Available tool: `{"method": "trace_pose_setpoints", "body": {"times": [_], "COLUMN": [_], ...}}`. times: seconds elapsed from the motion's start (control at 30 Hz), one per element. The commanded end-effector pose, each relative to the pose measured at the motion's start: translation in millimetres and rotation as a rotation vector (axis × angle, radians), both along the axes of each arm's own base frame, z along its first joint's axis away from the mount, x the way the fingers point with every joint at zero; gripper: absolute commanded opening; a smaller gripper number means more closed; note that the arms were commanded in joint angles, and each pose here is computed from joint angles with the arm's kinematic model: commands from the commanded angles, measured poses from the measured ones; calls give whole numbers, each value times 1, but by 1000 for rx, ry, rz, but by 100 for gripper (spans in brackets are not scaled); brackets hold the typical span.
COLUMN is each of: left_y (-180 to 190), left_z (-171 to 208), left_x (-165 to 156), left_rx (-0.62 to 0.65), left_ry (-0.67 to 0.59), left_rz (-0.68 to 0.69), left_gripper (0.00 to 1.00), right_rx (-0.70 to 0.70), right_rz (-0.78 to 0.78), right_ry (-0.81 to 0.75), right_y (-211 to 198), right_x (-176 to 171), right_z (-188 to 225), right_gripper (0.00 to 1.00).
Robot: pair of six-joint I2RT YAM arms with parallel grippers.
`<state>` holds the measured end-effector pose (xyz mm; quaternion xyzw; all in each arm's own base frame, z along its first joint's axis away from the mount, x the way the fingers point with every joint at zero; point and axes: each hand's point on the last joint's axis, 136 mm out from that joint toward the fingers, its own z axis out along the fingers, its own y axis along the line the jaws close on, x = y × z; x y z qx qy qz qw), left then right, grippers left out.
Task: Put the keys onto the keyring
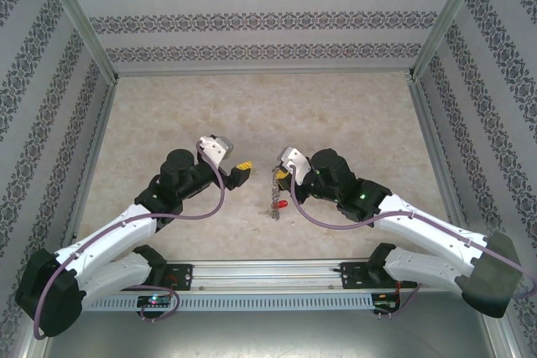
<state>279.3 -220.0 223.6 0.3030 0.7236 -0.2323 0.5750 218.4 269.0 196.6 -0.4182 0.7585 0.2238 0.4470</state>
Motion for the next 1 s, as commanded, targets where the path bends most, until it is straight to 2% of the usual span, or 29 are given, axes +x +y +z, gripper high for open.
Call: {"method": "trace_pose_setpoints", "body": {"times": [0.0, 0.07, 0.2, 0.8, 0.97], "left_y": [-14, -21, -41, -48, -46], "left_z": [-5, -9, -21, -35, -41], "left_x": [-12, -15, -31, -29, -33], "left_rx": [23, 36, 83, 140, 167], "left_ry": [-21, -3, 6, 15, 17], "left_rz": [-125, -172, -345, -358, -372], "left_gripper": [83, 80, 64, 63, 59], "right_rx": [27, 25, 22, 14, 21], "right_rz": [13, 16, 27, 57, 73], "right_ry": [-32, -31, -32, -24, -29], "right_y": [8, 9, 12, 20, 22], "right_x": [1, 1, 1, -4, -5], "right_z": [11, 11, 13, 11, 14], "right_gripper": [0, 0, 0, 0, 0]}}
